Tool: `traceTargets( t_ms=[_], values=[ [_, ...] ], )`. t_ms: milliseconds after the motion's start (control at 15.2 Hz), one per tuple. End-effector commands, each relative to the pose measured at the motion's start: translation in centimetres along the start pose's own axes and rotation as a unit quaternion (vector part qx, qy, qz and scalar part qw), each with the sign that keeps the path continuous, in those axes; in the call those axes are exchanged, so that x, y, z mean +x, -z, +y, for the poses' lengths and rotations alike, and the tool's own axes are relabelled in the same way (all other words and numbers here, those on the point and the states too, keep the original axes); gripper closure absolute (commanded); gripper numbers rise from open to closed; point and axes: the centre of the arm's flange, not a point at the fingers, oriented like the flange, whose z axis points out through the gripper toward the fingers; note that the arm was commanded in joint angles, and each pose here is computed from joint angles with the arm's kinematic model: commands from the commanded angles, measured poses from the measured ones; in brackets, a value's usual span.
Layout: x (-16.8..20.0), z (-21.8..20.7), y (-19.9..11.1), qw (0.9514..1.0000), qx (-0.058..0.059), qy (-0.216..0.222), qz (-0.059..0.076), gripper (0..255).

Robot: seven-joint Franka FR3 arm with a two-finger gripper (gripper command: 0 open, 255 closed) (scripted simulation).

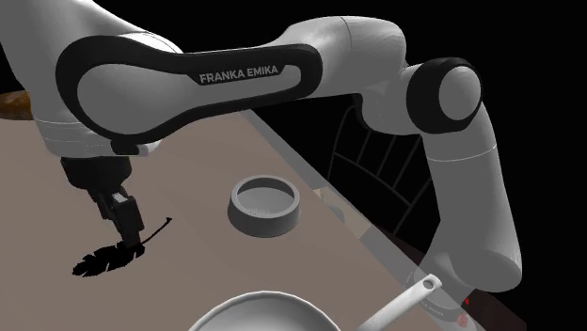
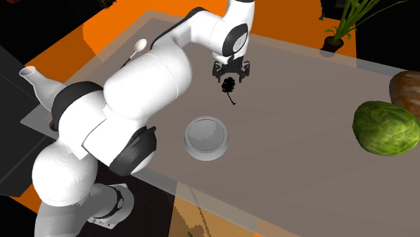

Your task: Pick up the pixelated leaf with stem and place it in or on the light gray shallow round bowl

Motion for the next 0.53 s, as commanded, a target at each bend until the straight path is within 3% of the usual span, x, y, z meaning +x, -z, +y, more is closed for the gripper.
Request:
traceTargets(
  t_ms=[0, 462],
  values=[
    [-0.6, 0.0, -1.2, 1.0, -0.001, 0.002, 0.008, 0],
    [-0.5, 0.0, -4.7, 1.0, -0.001, 0.002, 0.008, 0]
  ],
)
